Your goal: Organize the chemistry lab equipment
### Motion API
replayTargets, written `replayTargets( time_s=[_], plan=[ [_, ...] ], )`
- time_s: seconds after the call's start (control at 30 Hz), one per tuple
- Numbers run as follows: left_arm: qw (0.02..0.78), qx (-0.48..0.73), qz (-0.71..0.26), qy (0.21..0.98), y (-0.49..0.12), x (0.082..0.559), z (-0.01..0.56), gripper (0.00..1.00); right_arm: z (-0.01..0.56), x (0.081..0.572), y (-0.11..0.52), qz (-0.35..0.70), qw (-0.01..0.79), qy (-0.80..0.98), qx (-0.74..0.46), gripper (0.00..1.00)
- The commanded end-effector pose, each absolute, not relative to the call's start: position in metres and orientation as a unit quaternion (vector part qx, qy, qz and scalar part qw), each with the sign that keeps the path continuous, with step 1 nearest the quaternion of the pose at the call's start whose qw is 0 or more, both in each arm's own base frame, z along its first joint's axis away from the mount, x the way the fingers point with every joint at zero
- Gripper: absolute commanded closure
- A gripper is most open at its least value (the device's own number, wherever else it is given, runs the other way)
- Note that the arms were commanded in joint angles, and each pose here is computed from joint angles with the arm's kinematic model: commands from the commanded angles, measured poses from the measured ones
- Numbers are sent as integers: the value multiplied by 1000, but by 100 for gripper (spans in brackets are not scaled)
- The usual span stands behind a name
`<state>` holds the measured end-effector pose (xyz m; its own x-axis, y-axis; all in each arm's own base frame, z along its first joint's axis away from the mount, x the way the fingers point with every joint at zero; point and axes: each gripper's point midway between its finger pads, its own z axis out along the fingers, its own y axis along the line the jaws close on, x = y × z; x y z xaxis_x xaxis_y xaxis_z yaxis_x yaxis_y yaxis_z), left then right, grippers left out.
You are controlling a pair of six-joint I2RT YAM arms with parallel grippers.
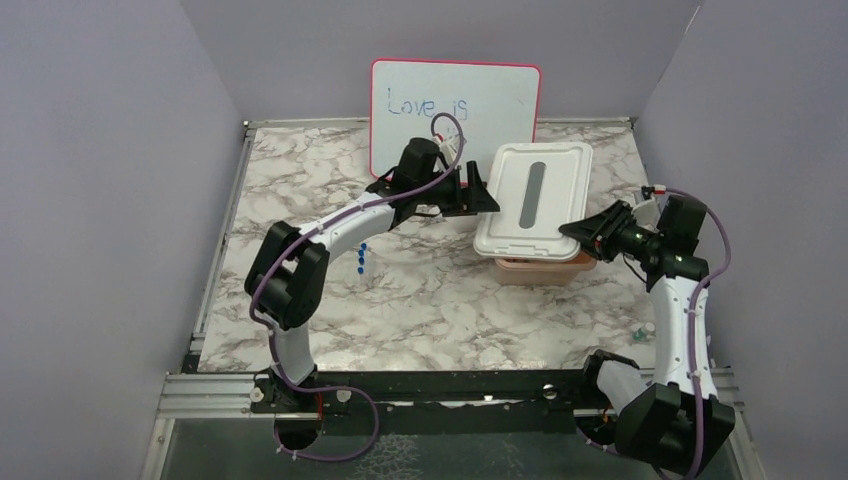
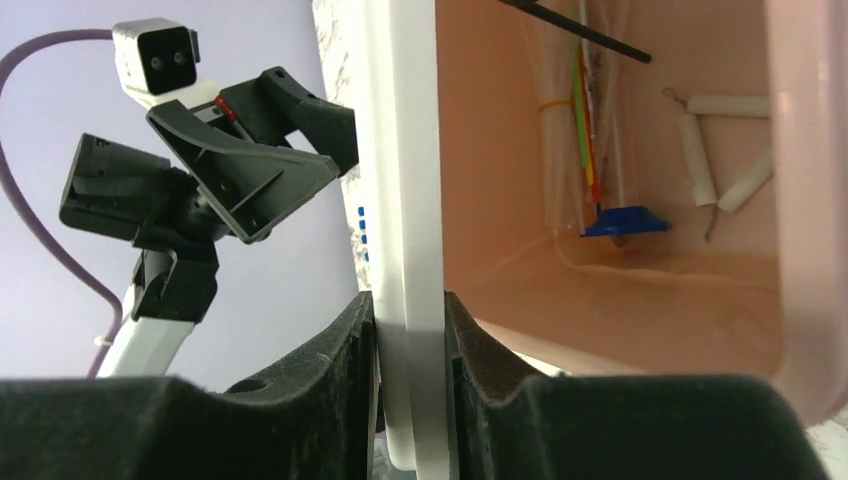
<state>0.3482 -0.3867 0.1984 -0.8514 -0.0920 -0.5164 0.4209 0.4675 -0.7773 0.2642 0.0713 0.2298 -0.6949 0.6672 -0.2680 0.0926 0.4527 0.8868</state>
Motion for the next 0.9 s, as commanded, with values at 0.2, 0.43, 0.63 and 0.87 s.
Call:
replayTargets(
  time_s=[0.2, 0.43, 0.63, 0.87],
  plan=[
    [246, 130, -518, 809, -407, 339, 195, 26, 198, 268, 32, 337, 336, 826, 302, 66],
    [233, 139, -527, 805, -413, 329, 197, 38, 190, 270, 3, 250, 370, 834, 324, 57],
    [226, 134, -521, 812, -413, 328, 191, 44, 193, 272, -20, 186, 401, 838, 320, 49],
    [235, 134, -497, 824, -407, 330, 184, 44, 188, 280, -38, 138, 420, 846, 299, 41]
  ],
)
